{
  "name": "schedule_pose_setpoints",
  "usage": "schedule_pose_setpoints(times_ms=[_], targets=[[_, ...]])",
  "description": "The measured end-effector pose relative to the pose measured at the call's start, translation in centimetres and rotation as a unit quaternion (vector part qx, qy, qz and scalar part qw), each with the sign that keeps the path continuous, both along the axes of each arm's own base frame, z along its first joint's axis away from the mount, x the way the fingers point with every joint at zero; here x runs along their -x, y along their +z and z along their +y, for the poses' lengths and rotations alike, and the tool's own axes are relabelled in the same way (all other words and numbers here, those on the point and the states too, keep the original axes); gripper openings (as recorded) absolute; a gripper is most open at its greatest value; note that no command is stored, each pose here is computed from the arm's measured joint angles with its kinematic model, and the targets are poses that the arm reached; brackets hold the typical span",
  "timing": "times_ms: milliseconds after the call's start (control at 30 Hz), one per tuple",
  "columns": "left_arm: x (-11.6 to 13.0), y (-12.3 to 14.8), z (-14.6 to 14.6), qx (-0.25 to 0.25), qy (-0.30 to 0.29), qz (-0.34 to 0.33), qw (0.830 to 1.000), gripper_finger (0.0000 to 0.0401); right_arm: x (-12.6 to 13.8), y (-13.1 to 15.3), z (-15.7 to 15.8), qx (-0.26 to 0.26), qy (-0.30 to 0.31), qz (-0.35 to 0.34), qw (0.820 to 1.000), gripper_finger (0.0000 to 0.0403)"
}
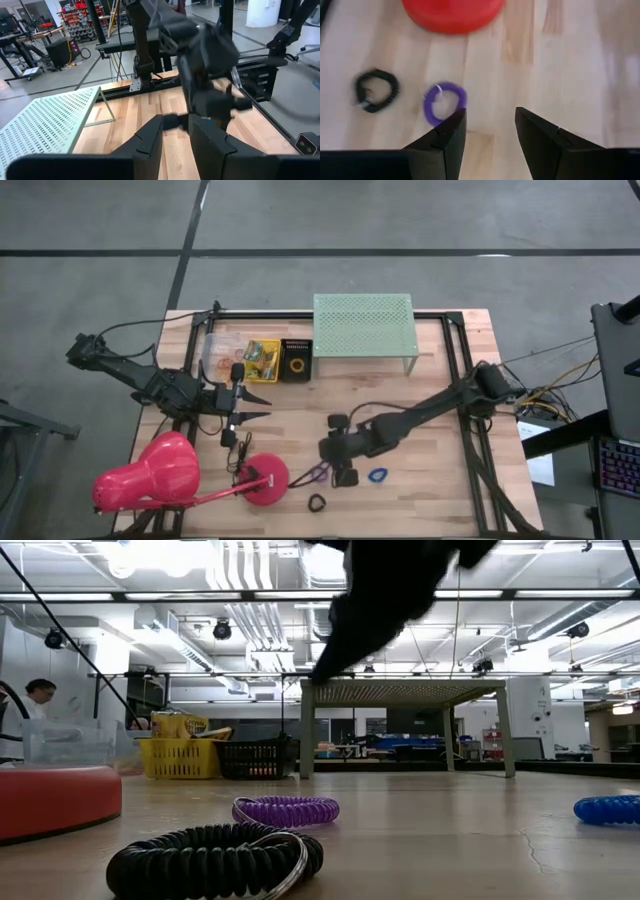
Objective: Pick & Place Office Desk Supplies
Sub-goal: Put the purple spring rubber band into the black bin
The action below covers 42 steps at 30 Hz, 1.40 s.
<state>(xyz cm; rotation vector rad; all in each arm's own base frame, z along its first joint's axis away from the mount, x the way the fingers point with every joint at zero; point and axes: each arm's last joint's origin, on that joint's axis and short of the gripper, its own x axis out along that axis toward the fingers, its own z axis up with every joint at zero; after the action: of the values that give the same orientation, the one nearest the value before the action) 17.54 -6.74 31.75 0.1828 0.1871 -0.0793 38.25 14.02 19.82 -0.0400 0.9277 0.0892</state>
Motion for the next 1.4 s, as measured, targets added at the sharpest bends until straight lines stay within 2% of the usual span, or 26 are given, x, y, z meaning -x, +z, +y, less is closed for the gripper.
schedule_pose_setpoints(times_ms=[133, 300, 633, 967, 1267, 1400], targets=[[0.0, 0.0, 0.0, 0.000, 0.000, 0.000, 1.000, 0.0098, -0.6, -2.6, 0.2, 0.000, -0.017, 0.032, 0.999, 0.0159], [0.0, 0.0, 0.0, -0.001, 0.000, 0.000, 1.000, 0.0098, -1.3, -3.9, 0.5, -0.004, -0.015, 0.032, 0.999, 0.0141], [0.0, 0.0, 0.0, -0.001, 0.000, 0.000, 1.000, 0.0098, -2.1, -3.5, 1.0, -0.048, -0.023, -0.012, 0.999, 0.0116], [0.0, 0.0, 0.0, 0.001, 0.000, 0.000, 1.000, 0.0098, -1.8, -3.8, 1.3, -0.069, -0.049, -0.004, 0.996, 0.0123], [0.0, -0.4, 0.0, 0.007, 0.002, 0.019, 1.000, 0.0098, -1.4, -6.3, 2.0, -0.059, -0.041, 0.039, 0.997, 0.0110], [-0.7, -1.3, -0.3, 0.030, 0.011, 0.049, 0.998, 0.0098, -1.2, -4.8, 1.3, -0.051, -0.053, 0.030, 0.997, 0.0109]])
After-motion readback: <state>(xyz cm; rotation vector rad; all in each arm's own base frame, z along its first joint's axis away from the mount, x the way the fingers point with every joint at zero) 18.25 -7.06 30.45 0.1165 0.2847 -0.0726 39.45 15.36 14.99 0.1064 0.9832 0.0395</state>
